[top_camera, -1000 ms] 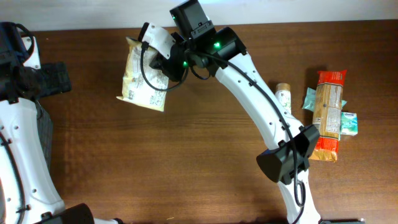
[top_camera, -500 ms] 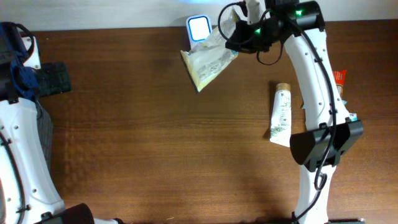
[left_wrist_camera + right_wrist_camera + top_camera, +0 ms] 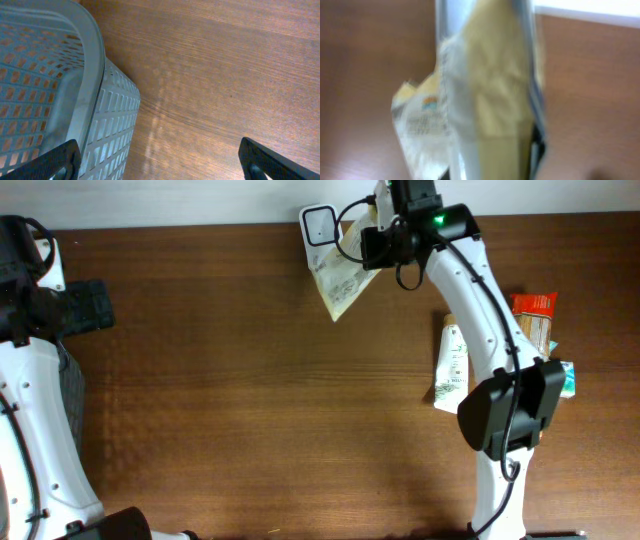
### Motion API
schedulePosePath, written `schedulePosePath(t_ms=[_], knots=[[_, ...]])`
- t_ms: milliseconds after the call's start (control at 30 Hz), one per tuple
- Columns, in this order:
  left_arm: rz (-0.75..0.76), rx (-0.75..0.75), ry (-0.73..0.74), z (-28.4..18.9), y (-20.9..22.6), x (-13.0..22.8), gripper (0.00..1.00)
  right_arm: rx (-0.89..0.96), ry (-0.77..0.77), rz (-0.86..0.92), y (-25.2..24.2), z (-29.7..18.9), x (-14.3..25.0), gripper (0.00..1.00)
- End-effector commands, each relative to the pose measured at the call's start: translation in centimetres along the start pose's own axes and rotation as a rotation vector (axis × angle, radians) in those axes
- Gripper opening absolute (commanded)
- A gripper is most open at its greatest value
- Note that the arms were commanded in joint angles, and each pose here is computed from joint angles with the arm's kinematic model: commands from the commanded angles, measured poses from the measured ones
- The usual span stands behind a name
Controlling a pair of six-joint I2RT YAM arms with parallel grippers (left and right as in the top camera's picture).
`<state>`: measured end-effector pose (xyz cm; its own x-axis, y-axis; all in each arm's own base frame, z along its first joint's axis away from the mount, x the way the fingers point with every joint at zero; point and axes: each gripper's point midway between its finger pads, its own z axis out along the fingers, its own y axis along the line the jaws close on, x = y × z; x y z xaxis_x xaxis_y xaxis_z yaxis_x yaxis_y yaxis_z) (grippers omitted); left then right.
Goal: Scan the item barcode
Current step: 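Carry the snack bag right and drop it on the item pile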
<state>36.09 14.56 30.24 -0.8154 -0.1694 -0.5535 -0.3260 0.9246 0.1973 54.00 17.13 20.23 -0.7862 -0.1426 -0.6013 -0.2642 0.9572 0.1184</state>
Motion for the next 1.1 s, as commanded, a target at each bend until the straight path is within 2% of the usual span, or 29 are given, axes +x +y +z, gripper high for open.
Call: schedulePosePath(t_ms=[0, 100, 167, 333, 467, 867, 967, 1067], knots=[[-0.005, -0.006, -0.018, -0.6, 0.3, -0.2, 0.99, 0.367, -0.216, -0.271, -0.9, -2.5, -5.4, 0.04], [-0.005, -0.006, -0.018, -0.6, 0.3, -0.2, 0.99, 0.569, -0.321, -0.552, 0.0, -2.3, -9.0, 0.04], [-0.005, -0.006, -0.018, -0.6, 0.3, -0.2, 0.99, 0.665, -0.317, -0.729, 0.5, -0.9, -9.9, 0.04], [-0.005, -0.006, -0.018, -0.6, 0.3, -0.2, 0.99, 0.858, -0.318, -0.971, 0.6, 3.6, -11.2, 0.04], [-0.005, -0.006, -0.018, -0.6, 0.3, -0.2, 0.99, 0.823, -0.332, -1.008, 1.8, 5.1, -10.8, 0.04], [-0.005, -0.006, -0.018, -0.6, 0.3, -0.2, 0.99, 0.825, -0.358, -1.002, 2.3, 4.8, -11.2, 0.04], [-0.005, -0.006, -0.018, -0.6, 0.3, -0.2, 0.99, 0.829, -0.388, -0.978, 2.5, 3.1, -12.0, 0.04], [-0.004, -0.006, -0.016, -0.6, 0.3, -0.2, 0.99, 0.798, -0.488, -0.819, 2.2, -1.4, -13.7, 0.04]])
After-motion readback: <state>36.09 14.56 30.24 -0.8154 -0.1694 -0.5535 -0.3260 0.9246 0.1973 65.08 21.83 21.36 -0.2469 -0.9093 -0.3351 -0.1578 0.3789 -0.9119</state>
